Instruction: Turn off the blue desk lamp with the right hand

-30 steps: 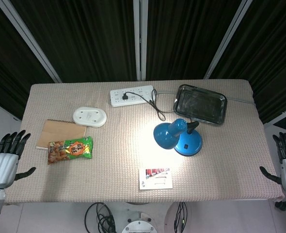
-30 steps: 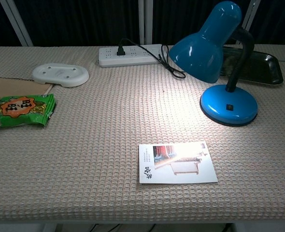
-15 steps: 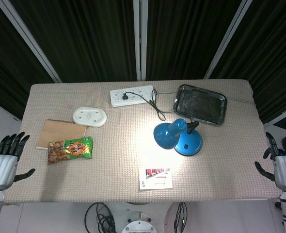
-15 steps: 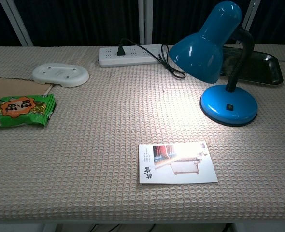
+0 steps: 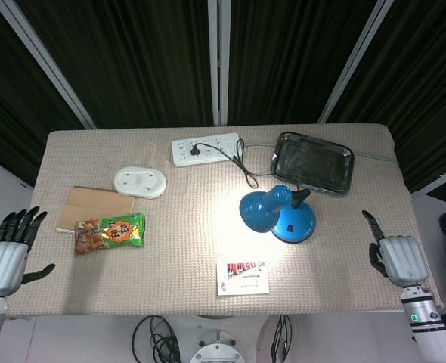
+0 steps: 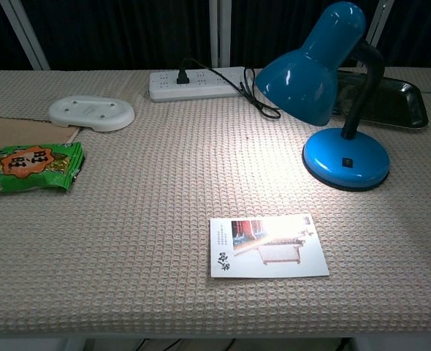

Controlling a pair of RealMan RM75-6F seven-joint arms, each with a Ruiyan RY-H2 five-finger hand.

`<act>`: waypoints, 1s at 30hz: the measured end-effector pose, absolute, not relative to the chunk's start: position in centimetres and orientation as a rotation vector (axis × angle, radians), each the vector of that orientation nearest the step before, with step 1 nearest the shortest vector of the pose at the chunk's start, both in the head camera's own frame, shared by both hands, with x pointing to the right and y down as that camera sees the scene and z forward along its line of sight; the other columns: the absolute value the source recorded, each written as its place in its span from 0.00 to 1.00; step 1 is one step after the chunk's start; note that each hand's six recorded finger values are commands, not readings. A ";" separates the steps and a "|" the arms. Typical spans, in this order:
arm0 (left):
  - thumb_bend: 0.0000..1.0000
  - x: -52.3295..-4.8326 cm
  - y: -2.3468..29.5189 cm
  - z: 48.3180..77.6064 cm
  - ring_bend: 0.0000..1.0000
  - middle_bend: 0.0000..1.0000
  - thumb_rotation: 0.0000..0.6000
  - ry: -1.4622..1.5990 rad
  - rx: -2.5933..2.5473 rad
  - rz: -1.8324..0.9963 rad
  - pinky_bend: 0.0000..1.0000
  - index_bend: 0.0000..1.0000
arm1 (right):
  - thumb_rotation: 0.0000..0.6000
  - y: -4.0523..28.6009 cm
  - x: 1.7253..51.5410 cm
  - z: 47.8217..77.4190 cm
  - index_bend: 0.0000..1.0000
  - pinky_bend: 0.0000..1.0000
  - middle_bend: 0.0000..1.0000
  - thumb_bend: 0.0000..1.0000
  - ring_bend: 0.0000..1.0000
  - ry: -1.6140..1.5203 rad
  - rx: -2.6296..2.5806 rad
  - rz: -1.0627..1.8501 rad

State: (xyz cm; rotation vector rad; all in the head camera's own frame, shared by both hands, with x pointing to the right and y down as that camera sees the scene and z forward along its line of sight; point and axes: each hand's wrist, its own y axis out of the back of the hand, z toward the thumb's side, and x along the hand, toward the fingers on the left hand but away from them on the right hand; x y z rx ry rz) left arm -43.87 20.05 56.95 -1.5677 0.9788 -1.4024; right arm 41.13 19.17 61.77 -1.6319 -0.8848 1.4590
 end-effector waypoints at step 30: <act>0.00 -44.9 20.1 57.9 0.00 0.00 1.00 0.972 -1.579 -1.473 0.00 0.00 | 1.00 17.6 31.2 70.7 0.00 1.00 1.00 0.75 0.97 -0.461 -1.858 1.498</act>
